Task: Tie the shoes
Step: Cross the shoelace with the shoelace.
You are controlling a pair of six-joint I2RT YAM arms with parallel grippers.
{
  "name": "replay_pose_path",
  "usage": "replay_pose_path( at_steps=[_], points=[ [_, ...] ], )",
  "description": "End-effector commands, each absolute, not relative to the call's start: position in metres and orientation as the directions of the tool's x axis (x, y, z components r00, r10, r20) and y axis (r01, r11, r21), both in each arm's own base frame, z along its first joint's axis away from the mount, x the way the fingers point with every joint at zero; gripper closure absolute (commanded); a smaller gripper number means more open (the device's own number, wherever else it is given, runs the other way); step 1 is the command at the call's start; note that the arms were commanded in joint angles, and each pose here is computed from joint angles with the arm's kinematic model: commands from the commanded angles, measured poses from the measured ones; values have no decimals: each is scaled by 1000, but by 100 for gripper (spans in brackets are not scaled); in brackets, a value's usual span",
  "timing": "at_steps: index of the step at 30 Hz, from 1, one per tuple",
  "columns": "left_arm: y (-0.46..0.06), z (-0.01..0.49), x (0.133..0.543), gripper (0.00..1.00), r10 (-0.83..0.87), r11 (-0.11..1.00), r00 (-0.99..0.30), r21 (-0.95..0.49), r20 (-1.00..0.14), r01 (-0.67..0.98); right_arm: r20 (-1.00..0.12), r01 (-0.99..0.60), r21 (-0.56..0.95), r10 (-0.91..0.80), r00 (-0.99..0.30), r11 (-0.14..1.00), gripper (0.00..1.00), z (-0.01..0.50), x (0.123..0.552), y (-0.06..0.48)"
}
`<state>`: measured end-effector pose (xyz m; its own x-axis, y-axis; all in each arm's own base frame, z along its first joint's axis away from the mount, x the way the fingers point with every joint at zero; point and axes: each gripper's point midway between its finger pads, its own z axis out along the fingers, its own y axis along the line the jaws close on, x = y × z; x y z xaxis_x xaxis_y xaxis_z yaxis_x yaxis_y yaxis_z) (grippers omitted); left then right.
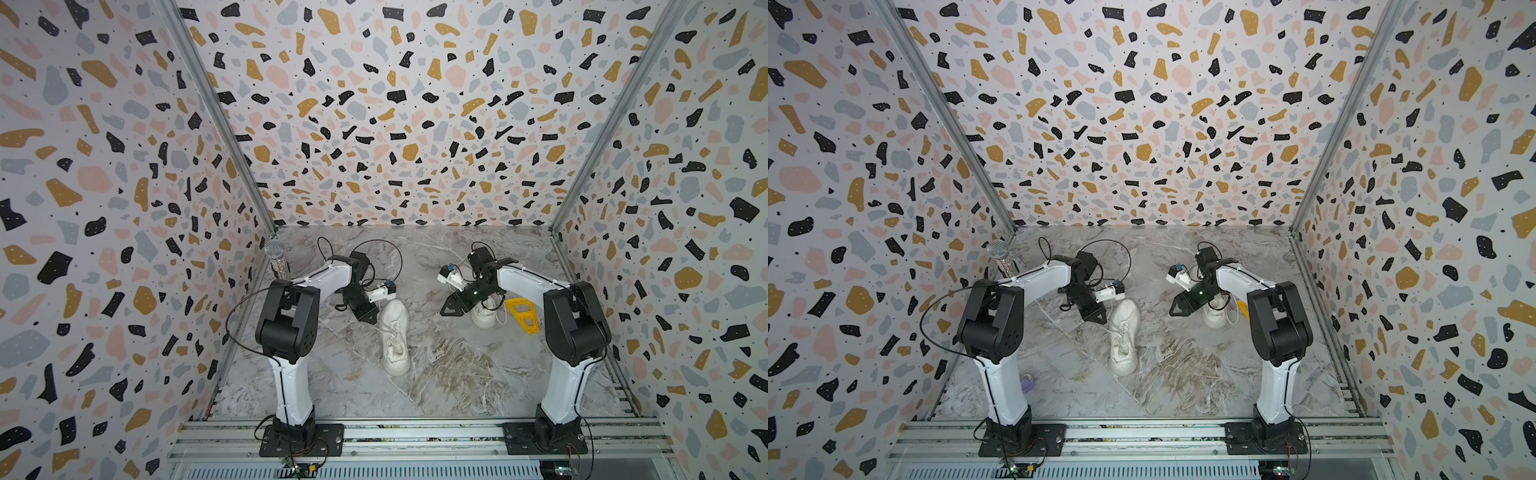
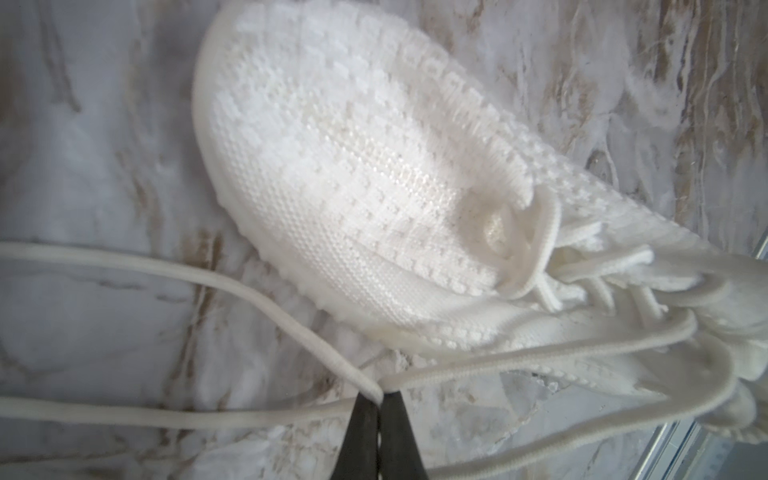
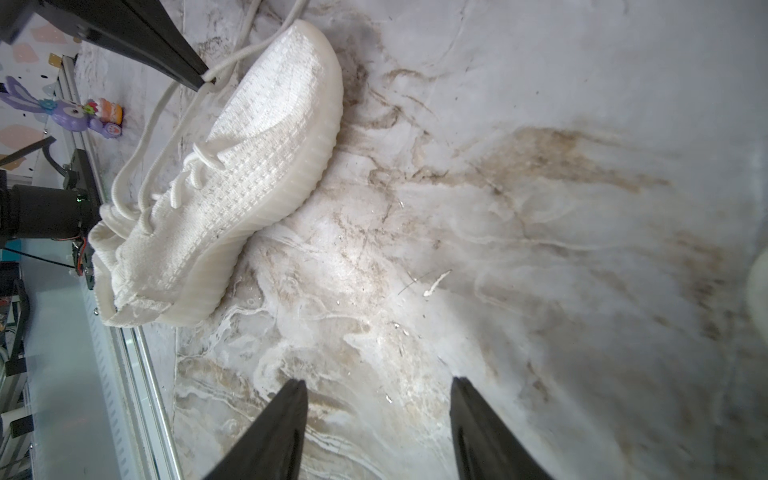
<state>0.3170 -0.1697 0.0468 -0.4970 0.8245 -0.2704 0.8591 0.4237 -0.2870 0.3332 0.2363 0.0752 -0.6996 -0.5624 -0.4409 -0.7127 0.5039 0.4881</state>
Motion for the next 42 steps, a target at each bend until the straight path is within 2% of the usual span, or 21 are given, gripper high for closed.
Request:
replay_pose_path(
  at_steps=[1,7,10,16,24,31,36,39,42],
  points=[
    [-167,67,306,100,827,414,-490,-291,-276,862,-493,-749,463,-564,-662,474,41,100,330,238],
    [-173,100,292,100,791,426,-530,-347,-305,836,-565,-774,488,-529,-632,404,42,130,328,252],
    [-179,119,288,100,759,434,-563,-391,-328,812,-629,-804,474,-501,-595,360,47,148,325,268],
    [-189,157,278,100,714,423,-614,-492,-336,761,-772,-902,371,-467,-432,222,60,178,295,316],
    [-194,183,276,100,679,435,-654,-535,-333,724,-814,-934,336,-462,-352,121,74,178,257,359],
    [-182,171,276,100,704,479,-654,-494,-278,726,-802,-945,317,-510,-311,77,80,165,237,382],
    [-167,139,294,100,745,522,-622,-370,-242,768,-778,-954,286,-560,-286,90,80,151,237,374],
    [-161,119,295,100,761,529,-617,-357,-201,770,-774,-959,267,-570,-275,100,80,152,238,367],
    [-161,106,297,100,753,538,-623,-348,-210,768,-774,-961,254,-573,-271,111,80,152,241,360]
  ],
)
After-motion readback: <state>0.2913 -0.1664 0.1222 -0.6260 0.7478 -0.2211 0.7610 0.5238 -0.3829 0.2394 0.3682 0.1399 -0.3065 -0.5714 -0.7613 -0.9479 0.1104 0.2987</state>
